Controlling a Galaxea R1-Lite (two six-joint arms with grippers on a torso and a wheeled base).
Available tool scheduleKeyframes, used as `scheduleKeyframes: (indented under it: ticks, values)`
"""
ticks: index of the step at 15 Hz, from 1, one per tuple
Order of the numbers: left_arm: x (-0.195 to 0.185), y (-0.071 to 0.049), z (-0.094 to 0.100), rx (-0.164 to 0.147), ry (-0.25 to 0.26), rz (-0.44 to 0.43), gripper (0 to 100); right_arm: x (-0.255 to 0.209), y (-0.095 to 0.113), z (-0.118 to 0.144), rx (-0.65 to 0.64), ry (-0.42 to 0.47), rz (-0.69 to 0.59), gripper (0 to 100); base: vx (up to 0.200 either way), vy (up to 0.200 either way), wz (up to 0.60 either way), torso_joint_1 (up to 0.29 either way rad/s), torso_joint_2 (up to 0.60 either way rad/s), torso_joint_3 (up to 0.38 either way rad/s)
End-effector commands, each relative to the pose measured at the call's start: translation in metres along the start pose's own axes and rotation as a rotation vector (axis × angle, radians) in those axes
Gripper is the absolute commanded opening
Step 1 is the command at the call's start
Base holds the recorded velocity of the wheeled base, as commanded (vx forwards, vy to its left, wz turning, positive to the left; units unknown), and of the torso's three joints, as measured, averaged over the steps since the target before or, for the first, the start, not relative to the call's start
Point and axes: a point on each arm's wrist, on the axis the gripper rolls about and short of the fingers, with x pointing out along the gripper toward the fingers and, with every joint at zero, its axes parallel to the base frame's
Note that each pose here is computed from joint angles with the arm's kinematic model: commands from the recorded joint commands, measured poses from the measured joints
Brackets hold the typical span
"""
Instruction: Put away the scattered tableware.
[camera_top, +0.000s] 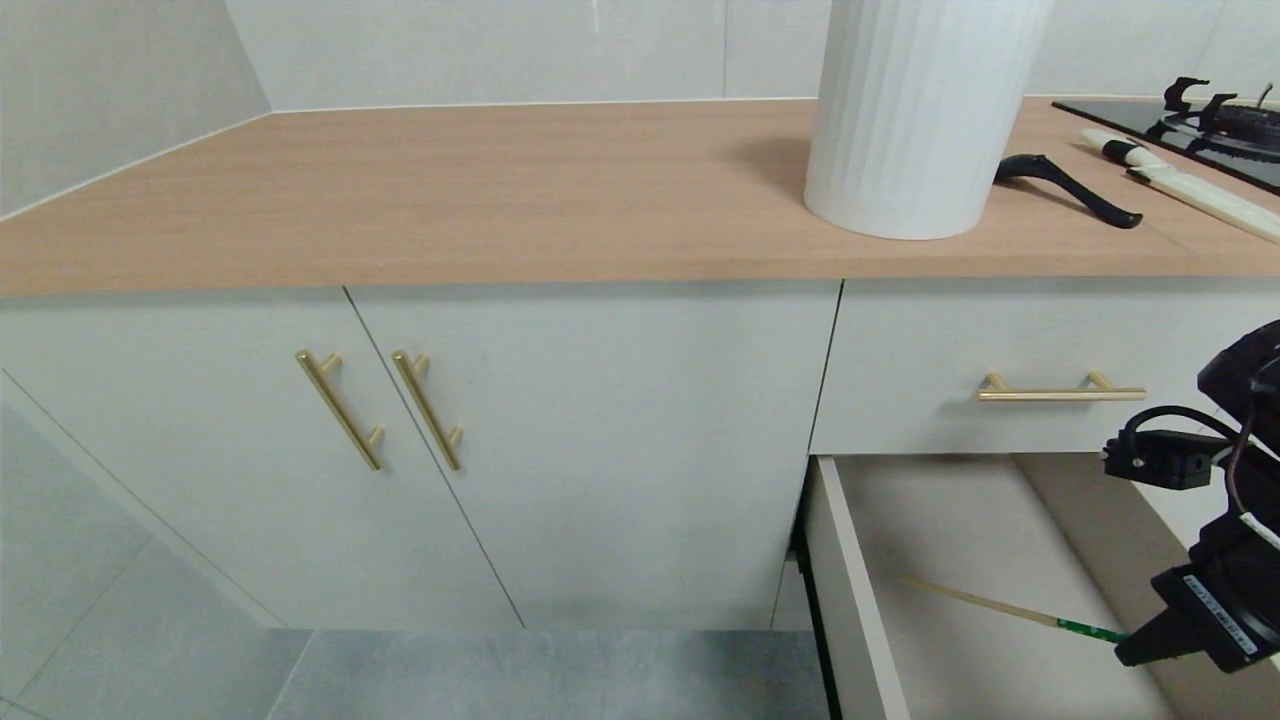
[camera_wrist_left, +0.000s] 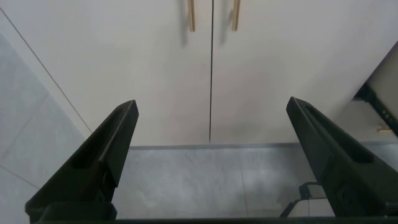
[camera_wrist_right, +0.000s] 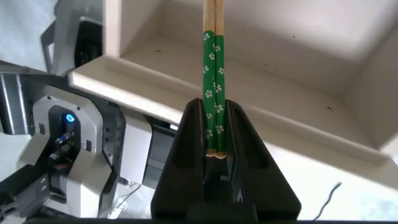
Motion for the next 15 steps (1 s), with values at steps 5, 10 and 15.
scheduleKeyframes:
  ticks: [5,10,15]
  values:
    - [0.0,0.0,0.0,0.0,0.002,0.0,100,-0.002,0.001,-0.001,-0.003,-0.011,-0.001,0,0.0,0.0,0.0,-0.031,0.08,0.042]
    - [0.0,0.0,0.0,0.0,0.002,0.0,100,0.033,-0.005,0.014,0.022,-0.092,-0.025,0,0.0,0.0,0.0,0.0,0.0,0.0]
    - [0.0,0.0,0.0,0.0,0.0,0.0,100,0.082,0.006,0.039,0.158,-0.173,-0.05,0,0.0,0.0,0.0,0.0,0.0,0.0]
